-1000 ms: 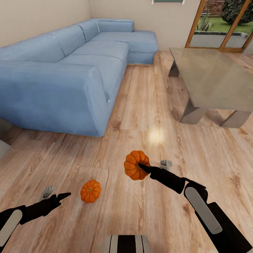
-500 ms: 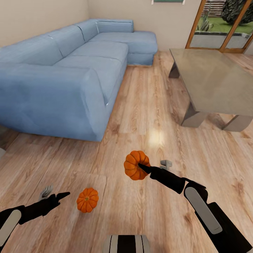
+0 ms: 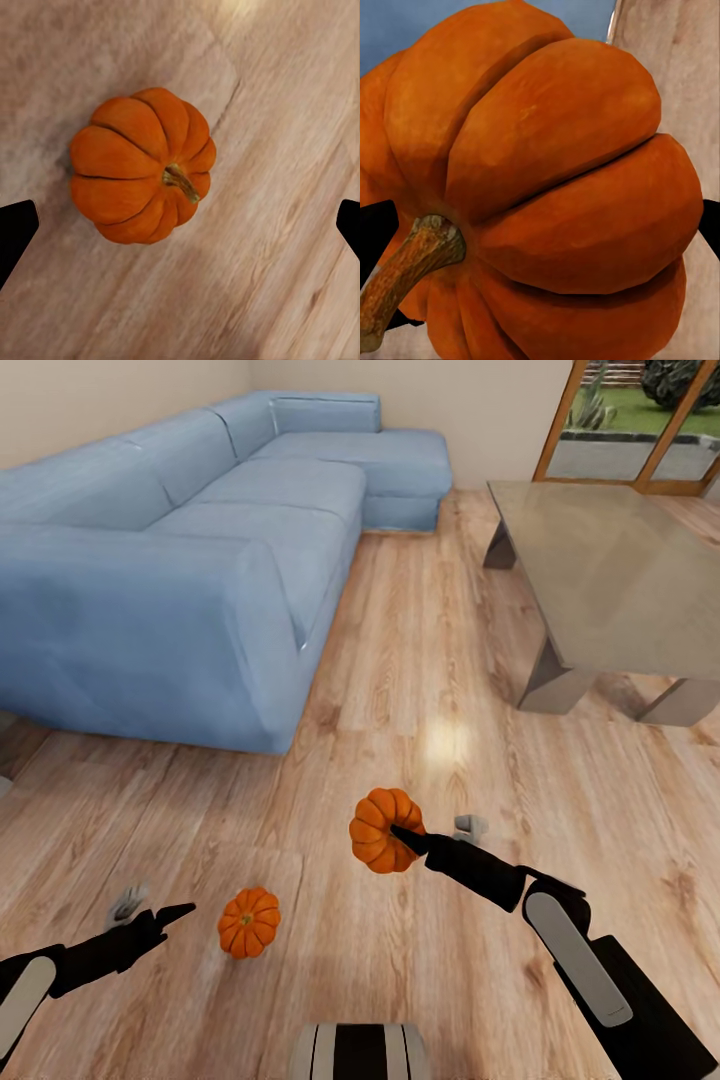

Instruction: Place each of the two pumpkins and all three candles from the living room inside a cabinet in the living room (use any cabinet), then make sure every cabinet is closed, and position the cauldron so it is next to a table in the living room.

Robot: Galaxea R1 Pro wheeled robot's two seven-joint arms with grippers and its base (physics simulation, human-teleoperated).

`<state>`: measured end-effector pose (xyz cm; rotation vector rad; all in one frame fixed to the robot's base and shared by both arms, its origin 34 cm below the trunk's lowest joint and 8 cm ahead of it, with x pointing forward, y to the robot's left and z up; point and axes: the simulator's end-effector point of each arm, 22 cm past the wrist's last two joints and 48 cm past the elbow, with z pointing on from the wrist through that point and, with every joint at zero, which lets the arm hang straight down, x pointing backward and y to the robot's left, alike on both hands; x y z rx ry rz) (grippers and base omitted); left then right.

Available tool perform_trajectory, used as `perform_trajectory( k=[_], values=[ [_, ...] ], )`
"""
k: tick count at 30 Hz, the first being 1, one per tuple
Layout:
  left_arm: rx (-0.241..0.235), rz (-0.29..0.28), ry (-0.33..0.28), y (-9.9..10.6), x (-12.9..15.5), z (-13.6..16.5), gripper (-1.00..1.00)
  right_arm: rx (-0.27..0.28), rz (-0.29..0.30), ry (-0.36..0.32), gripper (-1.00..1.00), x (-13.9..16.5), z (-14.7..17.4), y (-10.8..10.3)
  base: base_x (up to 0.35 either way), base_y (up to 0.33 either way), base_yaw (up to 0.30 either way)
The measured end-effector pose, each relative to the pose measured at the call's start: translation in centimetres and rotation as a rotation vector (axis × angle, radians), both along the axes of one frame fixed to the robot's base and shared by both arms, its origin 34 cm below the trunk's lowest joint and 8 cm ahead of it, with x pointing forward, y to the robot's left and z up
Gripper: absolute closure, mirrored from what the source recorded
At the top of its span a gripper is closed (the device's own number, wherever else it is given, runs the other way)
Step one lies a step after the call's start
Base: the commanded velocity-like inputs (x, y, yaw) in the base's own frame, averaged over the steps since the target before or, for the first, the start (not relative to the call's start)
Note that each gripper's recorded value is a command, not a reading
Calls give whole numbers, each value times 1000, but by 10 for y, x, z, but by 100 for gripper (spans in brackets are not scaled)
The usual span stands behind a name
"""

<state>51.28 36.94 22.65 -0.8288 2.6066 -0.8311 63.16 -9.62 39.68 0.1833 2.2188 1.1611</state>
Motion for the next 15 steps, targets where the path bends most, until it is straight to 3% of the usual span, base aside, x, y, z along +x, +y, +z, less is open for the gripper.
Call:
perform_trajectory(
  k=[5, 10, 15],
  values=[
    [-1, -1, 20, -2, -6, -10, -100, 132, 105, -4, 100, -18, 13, 25, 0, 0, 0],
    [0, -1, 39, -2, -11, -19, -100, 322, 227, -39, 100, -39, 44, 47, 0, 0, 0],
    [0, -2, 60, -2, -17, -28, -100, 385, 256, -51, 100, -46, 48, 51, 0, 0, 0]
  ],
)
